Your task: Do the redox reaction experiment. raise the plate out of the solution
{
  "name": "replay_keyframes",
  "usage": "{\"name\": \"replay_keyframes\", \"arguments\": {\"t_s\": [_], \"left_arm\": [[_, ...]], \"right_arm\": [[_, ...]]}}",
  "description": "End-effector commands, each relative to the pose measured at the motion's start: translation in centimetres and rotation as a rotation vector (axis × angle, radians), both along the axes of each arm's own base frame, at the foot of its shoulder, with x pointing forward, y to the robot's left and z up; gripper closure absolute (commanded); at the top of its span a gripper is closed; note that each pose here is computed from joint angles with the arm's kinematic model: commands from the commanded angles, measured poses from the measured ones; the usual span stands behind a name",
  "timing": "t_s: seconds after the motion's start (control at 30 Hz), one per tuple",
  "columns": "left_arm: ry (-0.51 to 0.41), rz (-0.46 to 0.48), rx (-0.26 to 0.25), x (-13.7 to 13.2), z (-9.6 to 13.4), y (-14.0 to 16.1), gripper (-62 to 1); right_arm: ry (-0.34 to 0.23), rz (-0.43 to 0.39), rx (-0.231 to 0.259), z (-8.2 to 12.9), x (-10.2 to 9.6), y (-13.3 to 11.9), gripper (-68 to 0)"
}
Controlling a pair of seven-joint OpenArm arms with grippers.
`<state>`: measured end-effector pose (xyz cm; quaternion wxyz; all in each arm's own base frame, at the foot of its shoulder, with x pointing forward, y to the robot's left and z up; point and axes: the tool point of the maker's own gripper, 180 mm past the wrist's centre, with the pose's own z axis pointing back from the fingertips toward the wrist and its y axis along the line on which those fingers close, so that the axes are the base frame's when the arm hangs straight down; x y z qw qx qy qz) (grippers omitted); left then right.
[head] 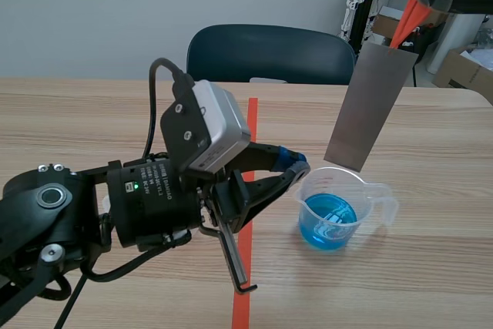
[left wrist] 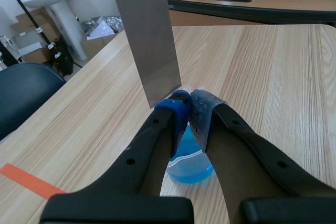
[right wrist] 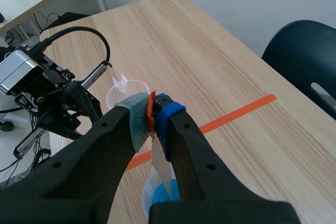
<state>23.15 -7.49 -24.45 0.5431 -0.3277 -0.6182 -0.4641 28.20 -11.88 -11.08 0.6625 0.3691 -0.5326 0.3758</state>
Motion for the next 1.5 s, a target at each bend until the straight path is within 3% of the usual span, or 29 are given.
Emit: {"name": "replay_keyframes", "arguments": {"t_s": [0.0,0.23,0.4,0.53,0.9,1.47], "left_arm": [[-0.019,-0.005,-0.036,0.3,1.1,-0.5,-4.0],[-0.026,0.005,-0.038,0.5,1.3,-0.5,-4.0],[-0.033,0.066,0.005,1.7,0.7,-0.1,-4.0],[0.058,0.117,0.012,2.5,-0.5,0.4,-4.0],[0.069,0.122,0.002,2.6,-0.8,0.1,-4.0],[0.102,0.134,0.025,2.7,-1.6,0.1,-4.0]], "right_arm": [[-0.03,0.003,0.022,1.5,0.1,-0.1,-0.2],[-0.03,0.003,0.022,1.5,0.1,-0.1,-0.2],[-0.03,0.003,0.022,1.5,0.1,-0.1,-0.2],[-0.03,0.003,0.022,1.5,0.1,-0.1,-0.2],[-0.03,0.003,0.023,1.5,0.1,-0.1,-0.2],[-0.031,0.003,0.032,1.7,0.1,0.0,-0.2]]}}
